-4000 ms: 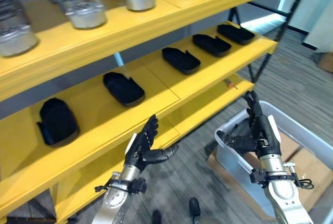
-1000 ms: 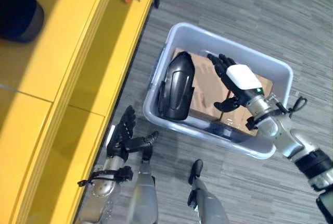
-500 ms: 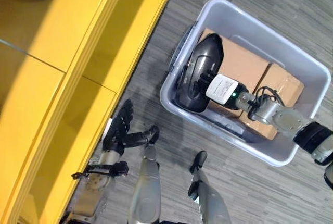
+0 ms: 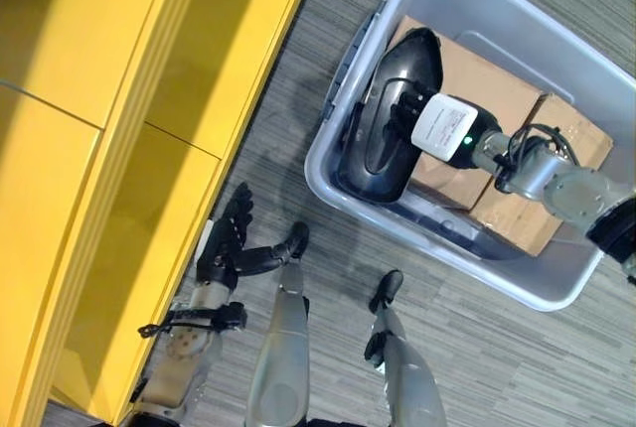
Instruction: Move parts from the plastic box to the shelf.
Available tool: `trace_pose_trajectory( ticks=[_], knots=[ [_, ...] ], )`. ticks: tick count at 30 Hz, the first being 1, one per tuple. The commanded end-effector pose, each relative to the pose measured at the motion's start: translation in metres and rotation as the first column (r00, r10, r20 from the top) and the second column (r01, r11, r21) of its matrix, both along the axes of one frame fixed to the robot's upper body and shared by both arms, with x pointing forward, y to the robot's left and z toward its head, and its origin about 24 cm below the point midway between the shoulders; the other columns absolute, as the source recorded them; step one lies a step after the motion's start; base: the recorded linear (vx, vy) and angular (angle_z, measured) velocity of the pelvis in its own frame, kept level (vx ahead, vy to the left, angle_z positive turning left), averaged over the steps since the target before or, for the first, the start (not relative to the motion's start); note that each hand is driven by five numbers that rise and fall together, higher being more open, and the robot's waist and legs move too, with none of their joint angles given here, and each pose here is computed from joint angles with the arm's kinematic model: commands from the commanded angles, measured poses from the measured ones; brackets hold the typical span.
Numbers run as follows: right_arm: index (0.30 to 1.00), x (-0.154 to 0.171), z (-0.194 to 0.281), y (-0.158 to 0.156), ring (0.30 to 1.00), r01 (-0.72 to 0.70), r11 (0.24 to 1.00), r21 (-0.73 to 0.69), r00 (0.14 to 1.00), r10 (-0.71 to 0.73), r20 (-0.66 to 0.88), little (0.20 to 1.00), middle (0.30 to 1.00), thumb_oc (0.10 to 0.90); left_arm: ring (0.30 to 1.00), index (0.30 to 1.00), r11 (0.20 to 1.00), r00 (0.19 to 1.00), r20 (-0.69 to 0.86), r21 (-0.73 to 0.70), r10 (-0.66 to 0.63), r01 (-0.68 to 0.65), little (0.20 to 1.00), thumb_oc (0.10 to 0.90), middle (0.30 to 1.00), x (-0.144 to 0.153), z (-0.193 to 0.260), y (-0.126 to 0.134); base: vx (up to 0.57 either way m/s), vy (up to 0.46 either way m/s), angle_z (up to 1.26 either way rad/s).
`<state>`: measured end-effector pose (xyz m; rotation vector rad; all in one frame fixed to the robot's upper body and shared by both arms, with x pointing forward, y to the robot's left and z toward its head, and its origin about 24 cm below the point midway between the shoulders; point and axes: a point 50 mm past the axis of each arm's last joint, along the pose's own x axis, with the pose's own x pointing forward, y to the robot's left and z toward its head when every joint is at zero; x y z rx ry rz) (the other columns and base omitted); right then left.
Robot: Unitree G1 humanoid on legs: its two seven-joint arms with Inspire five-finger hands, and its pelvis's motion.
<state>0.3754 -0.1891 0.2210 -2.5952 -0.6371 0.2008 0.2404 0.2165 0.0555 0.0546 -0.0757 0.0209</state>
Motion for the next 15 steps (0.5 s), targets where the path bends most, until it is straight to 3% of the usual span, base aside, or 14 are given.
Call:
trace_pose_trajectory(
  ticks=[1, 15],
  knots=[
    [1.000, -0.003, 0.058, -0.011, 1.000, 0.016, 0.999, -0.047, 0.982, -0.007, 0.191, 1.000, 1.000, 0.900, 1.000, 1.000, 0.999, 0.987, 0.159, 0.034, -0.010, 0.005, 1.000, 0.900, 1.000, -0.007, 0.027, 0.002, 0.00, 0.000, 0.00],
    [1.000, -0.001, 0.070, -0.014, 1.000, 0.026, 1.000, 0.002, 0.973, -0.026, 0.230, 1.000, 1.000, 0.900, 1.000, 1.000, 1.000, 0.983, 0.185, 0.013, 0.014, -0.017, 1.000, 0.900, 1.000, -0.007, 0.031, 0.002, 0.00, -0.002, 0.00]
  ],
)
